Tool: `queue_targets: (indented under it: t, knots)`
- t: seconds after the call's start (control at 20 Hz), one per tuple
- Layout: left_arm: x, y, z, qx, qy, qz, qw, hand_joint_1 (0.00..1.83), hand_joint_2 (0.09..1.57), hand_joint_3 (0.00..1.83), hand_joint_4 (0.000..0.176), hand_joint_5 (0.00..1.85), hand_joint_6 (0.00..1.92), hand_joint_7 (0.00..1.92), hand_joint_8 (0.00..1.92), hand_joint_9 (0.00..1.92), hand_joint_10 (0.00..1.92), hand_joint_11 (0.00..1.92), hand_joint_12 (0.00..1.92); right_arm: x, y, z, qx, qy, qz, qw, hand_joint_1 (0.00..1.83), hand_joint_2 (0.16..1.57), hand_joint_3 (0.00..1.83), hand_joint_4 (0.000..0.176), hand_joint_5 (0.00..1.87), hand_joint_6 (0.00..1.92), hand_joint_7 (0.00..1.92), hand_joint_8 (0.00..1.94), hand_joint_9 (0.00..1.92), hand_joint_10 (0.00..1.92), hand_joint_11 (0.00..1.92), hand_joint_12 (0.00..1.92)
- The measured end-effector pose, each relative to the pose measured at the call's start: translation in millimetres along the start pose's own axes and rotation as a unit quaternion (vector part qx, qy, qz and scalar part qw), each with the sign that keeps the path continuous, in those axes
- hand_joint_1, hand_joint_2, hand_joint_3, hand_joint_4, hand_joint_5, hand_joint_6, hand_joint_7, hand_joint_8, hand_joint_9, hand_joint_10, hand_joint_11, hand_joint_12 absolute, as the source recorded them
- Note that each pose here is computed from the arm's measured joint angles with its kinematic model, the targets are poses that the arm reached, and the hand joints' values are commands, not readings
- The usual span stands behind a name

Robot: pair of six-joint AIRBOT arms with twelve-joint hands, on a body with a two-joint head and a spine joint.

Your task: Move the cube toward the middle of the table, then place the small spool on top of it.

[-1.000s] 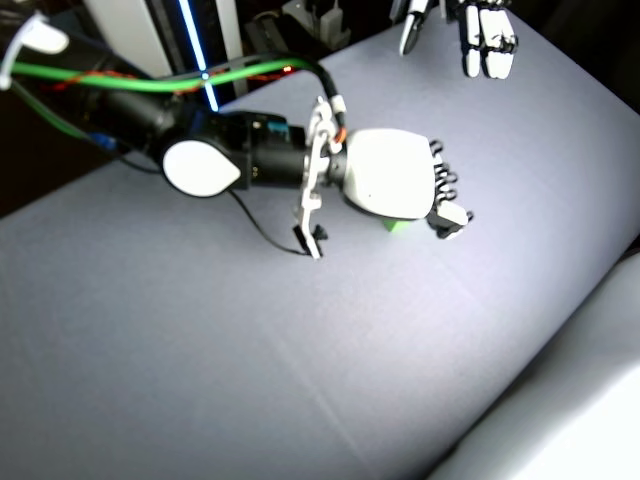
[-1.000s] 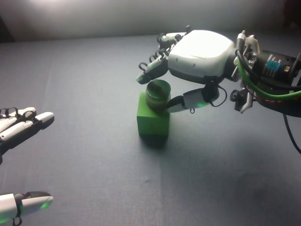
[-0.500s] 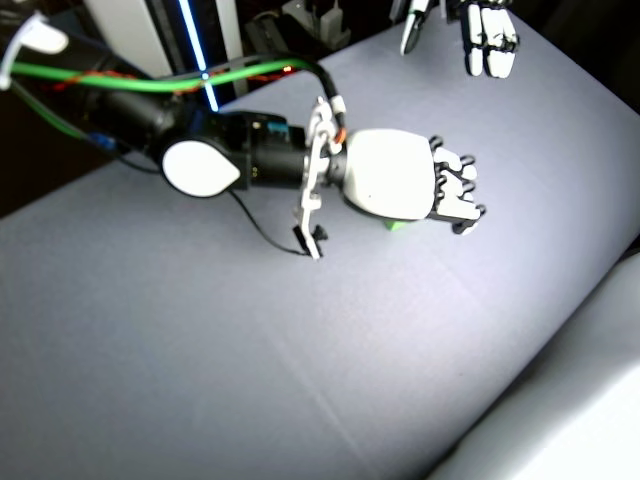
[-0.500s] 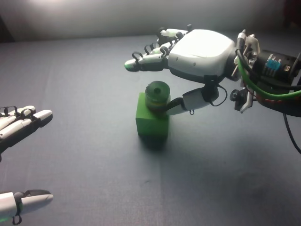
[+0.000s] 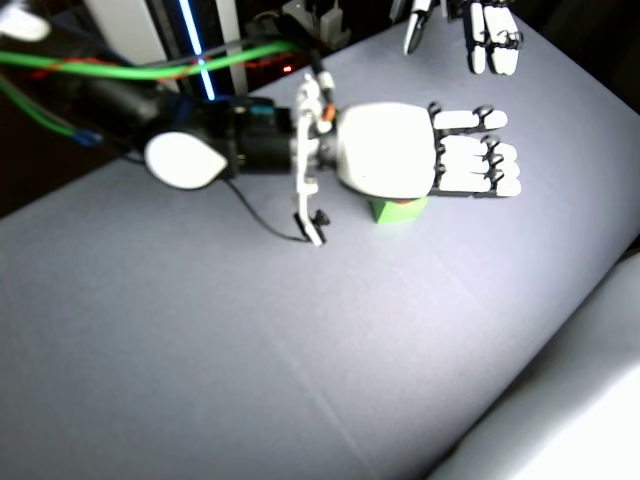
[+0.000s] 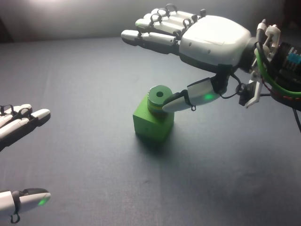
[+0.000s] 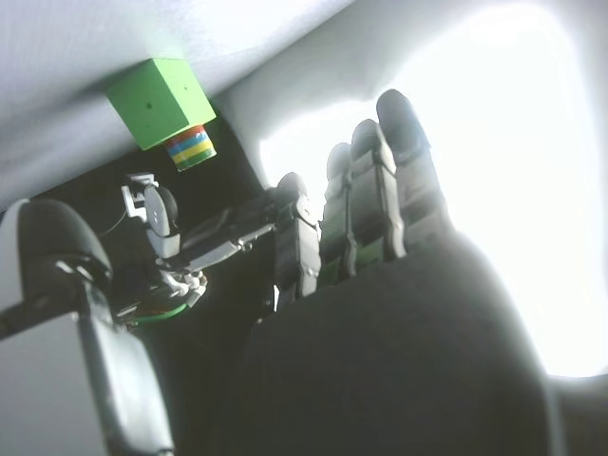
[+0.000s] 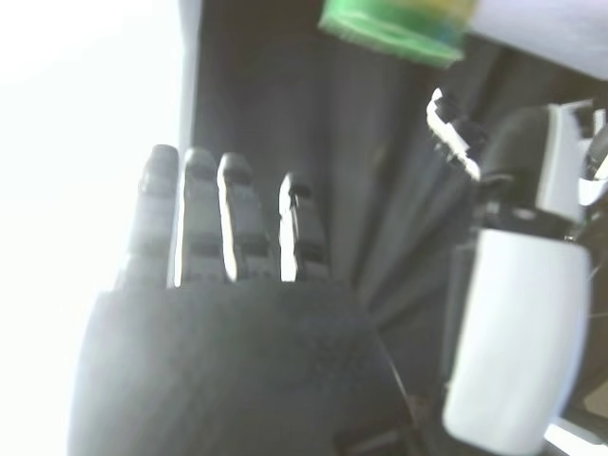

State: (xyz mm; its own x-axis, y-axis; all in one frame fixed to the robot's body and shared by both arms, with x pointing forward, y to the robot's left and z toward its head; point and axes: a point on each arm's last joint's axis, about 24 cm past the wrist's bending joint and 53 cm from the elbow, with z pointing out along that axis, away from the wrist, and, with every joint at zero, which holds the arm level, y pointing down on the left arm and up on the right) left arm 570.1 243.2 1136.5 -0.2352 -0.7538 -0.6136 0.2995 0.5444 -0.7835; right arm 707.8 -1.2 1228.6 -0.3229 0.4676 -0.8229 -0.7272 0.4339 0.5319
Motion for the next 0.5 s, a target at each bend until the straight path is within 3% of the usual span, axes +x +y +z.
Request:
queue_targets:
  t: [0.05,0.1,0.15,0.3,0.35,0.4,0.45,0.5]
  knots:
    - [0.1,-0.4,0.0,0.001,0.000,0.000,1.0000,0.80,0.94,0.00,0.110,0.23,0.00,0.12,0.00,0.10,0.00,0.00,0.47,0.9,1.2,0.2,-0.001,0.001,0.000,1.0000,0.76,0.87,0.00,0.176,0.00,0.00,0.00,0.00,0.00,0.00,0.00,0.00]
    - [0.2,-0.8,0.0,0.002,0.000,0.000,1.0000,0.80,0.94,0.00,0.110,0.23,0.00,0.12,0.00,0.10,0.00,0.00,0.47,1.8,3.3,0.0,-0.003,0.002,0.001,1.0000,0.76,0.87,0.00,0.176,0.00,0.00,0.00,0.00,0.00,0.00,0.00,0.00]
    - [-1.0,-1.3,0.0,0.003,-0.002,0.000,1.0000,0.75,0.93,0.00,0.126,0.20,0.00,0.12,0.00,0.12,0.01,0.00,0.47,1.9,7.8,-2.1,-0.008,0.003,0.001,1.0000,0.73,0.85,0.00,0.176,0.00,0.00,0.00,0.00,0.00,0.00,0.00,0.00]
    - [-8.8,-3.3,-0.2,0.008,-0.018,-0.002,0.9998,0.74,0.94,0.00,0.119,0.17,0.00,0.12,0.00,0.15,0.02,0.00,0.47,-17.6,17.6,-18.5,-0.024,-0.014,-0.006,0.9996,0.62,0.86,0.00,0.176,0.00,0.00,0.00,0.00,0.00,0.00,0.00,0.00]
    - [-11.3,-4.7,-0.3,0.011,-0.023,-0.002,0.9997,0.73,0.94,0.00,0.130,0.13,0.00,0.13,0.01,0.15,0.01,0.00,0.43,-31.5,16.3,-30.3,-0.027,-0.029,-0.009,0.9992,0.56,0.84,0.00,0.176,0.00,0.00,0.00,0.00,0.00,0.00,0.00,0.00]
    - [-13.0,-6.5,-0.4,0.014,-0.027,-0.002,0.9995,0.73,0.94,0.00,0.130,0.13,0.00,0.13,0.01,0.15,0.01,0.00,0.43,-42.0,12.3,-41.9,-0.024,-0.045,0.000,0.9987,0.56,0.84,0.00,0.176,0.00,0.00,0.00,0.00,0.00,0.00,0.00,0.00]
    - [-14.6,-9.0,-0.6,0.019,-0.030,-0.002,0.9994,0.74,0.93,0.00,0.155,0.13,0.00,0.14,0.00,0.15,0.00,0.00,0.52,-50.4,5.3,-58.1,-0.017,-0.059,0.008,0.9981,0.61,0.80,0.00,0.176,0.00,0.00,0.00,0.00,0.00,0.00,0.00,0.00]
    - [-16.4,-11.4,-0.8,0.025,-0.034,-0.002,0.9991,0.75,0.92,0.00,0.151,0.13,0.00,0.14,0.00,0.16,0.00,0.00,0.57,-51.2,0.2,-73.3,-0.009,-0.064,0.010,0.9978,0.69,0.81,0.00,0.165,0.00,0.00,0.00,0.00,0.00,0.00,0.00,0.00]
